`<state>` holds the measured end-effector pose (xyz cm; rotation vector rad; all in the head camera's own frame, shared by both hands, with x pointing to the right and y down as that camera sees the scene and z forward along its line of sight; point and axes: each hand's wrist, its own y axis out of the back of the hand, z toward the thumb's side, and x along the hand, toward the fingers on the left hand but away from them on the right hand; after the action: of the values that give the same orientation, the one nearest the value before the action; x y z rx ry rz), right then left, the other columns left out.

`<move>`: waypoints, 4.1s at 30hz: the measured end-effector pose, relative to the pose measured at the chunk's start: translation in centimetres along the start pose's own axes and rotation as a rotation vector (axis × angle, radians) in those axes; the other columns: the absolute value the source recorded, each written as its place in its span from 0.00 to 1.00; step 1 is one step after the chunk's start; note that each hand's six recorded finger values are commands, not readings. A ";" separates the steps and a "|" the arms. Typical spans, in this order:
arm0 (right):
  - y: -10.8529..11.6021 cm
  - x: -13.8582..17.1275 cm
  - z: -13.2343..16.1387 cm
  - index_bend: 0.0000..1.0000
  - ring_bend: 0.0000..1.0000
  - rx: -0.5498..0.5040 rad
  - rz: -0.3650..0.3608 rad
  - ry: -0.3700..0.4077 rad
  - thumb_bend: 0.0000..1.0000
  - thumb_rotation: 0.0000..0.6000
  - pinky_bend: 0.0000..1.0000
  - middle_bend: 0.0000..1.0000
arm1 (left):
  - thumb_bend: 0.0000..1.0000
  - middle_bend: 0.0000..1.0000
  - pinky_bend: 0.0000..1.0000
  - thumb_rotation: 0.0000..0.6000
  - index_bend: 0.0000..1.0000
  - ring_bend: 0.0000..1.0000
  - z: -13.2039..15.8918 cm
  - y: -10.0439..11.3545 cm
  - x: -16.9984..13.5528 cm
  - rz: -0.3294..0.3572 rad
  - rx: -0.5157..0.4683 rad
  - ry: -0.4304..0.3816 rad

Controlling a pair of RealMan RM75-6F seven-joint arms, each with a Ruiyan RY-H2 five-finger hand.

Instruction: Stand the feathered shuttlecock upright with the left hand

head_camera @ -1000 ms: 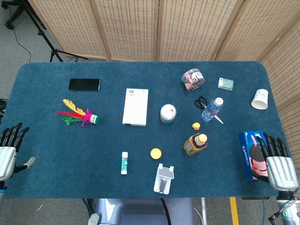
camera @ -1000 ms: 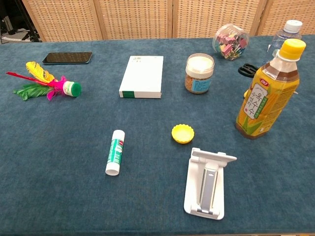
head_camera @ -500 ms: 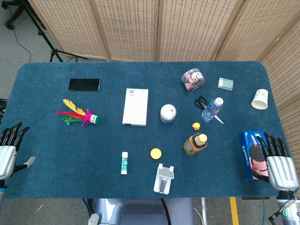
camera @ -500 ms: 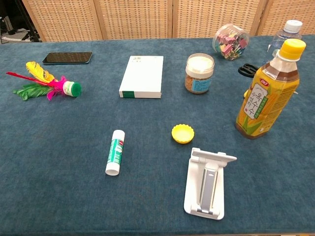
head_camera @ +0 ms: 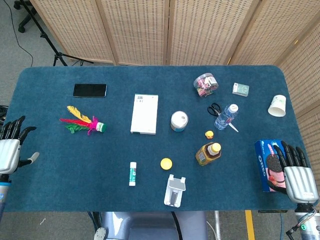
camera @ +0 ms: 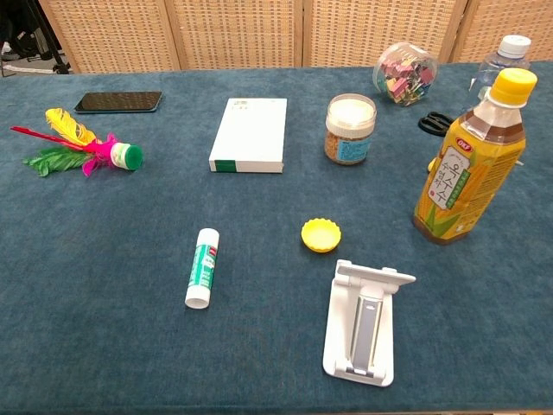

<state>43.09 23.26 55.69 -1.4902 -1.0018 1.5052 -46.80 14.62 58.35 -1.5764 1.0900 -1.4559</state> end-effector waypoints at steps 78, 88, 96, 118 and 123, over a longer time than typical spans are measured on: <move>0.9 -0.2 -0.7 0.00 0.00 -0.036 -0.049 -0.003 0.00 1.00 0.00 0.00 | 0.40 0.00 0.00 1.00 0.67 0.00 3.1 -9.7 15.5 -0.188 0.104 0.143; 1.0 -0.2 -0.7 0.00 0.00 -0.039 -0.051 -0.002 0.00 1.00 0.00 0.00 | 0.42 0.00 0.00 1.00 0.69 0.00 3.3 -7.8 16.1 -0.138 0.105 0.130; 1.1 -0.1 -0.6 0.00 0.00 -0.043 -0.057 -0.001 0.00 1.00 0.00 0.00 | 0.43 0.00 0.00 1.00 0.71 0.00 4.7 -5.4 16.6 -0.083 0.105 0.093; 1.5 0.0 -0.7 0.00 0.00 -0.052 -0.071 0.002 0.00 1.00 0.00 0.00 | 0.44 0.00 0.00 1.00 0.72 0.00 11.4 1.3 16.0 0.057 0.127 -0.058; 1.7 0.1 -0.7 0.00 0.00 -0.055 -0.075 0.002 0.00 1.00 0.00 0.00 | 0.43 0.00 0.00 1.00 0.72 0.00 11.5 0.5 15.5 0.036 0.159 -0.072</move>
<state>43.80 22.67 54.14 -1.4752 -1.0935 1.4329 -35.35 -0.27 62.67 -1.4786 0.9332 -1.4148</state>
